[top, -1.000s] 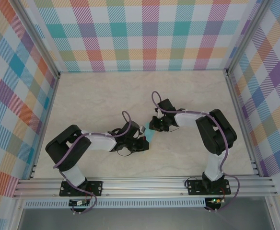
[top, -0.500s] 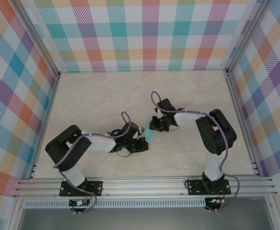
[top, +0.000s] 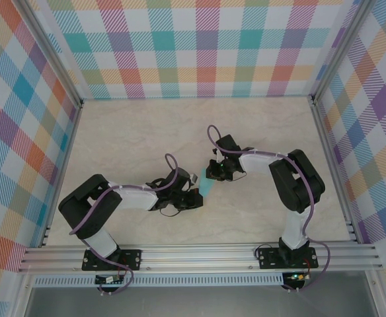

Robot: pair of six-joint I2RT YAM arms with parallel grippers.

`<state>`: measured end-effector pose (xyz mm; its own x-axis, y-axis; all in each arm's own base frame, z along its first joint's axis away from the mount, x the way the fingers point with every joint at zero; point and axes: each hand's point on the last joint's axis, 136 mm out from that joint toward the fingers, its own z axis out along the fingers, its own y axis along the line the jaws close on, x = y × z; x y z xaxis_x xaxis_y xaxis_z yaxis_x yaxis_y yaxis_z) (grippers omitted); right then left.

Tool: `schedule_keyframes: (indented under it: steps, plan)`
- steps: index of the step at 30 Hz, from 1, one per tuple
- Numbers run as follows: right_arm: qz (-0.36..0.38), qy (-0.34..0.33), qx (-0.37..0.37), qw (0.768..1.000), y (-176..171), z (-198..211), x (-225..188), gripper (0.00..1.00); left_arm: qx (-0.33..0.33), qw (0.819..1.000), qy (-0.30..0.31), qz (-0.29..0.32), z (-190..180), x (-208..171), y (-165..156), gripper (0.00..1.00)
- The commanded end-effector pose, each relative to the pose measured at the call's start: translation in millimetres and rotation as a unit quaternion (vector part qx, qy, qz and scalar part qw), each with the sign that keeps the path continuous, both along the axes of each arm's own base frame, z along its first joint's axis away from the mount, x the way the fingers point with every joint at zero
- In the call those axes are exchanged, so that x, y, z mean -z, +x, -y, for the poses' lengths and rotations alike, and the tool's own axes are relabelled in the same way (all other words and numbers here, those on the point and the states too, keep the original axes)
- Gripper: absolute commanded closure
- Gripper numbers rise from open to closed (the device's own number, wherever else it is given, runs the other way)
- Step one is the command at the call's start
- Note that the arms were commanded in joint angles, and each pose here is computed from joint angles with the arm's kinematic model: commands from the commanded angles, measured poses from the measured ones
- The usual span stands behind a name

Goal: Fold a paper plane with a square sheet of paper (fold left side to right side)
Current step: Fold the wing for the fifth time at the center of the table.

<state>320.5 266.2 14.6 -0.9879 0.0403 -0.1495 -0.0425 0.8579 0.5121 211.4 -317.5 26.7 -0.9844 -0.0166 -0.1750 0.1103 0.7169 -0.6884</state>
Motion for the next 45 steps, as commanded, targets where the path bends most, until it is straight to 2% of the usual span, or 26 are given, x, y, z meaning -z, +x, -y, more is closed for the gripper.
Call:
schedule_keyframes:
  steps: [1,15,31,37,45]
  plan:
    - [-0.032,-0.066,0.001,0.997,-14,24,30,0.88,-0.01,1.0,0.02,-0.008,-12,11,-2,1.0]
    - [-0.039,-0.082,0.003,0.996,-16,30,33,0.88,-0.026,0.999,0.04,-0.023,-28,23,-8,1.0]
    - [-0.05,-0.086,0.005,0.995,-18,33,38,0.88,-0.077,0.991,0.05,-0.102,-71,51,-35,1.0]
    - [-0.049,-0.086,0.004,0.995,-17,33,37,0.88,-0.072,0.992,0.04,-0.098,-73,39,-36,1.0]
    - [-0.045,-0.075,0.0,0.996,-16,28,32,0.88,-0.061,0.996,0.014,-0.056,-72,-4,-18,1.0]
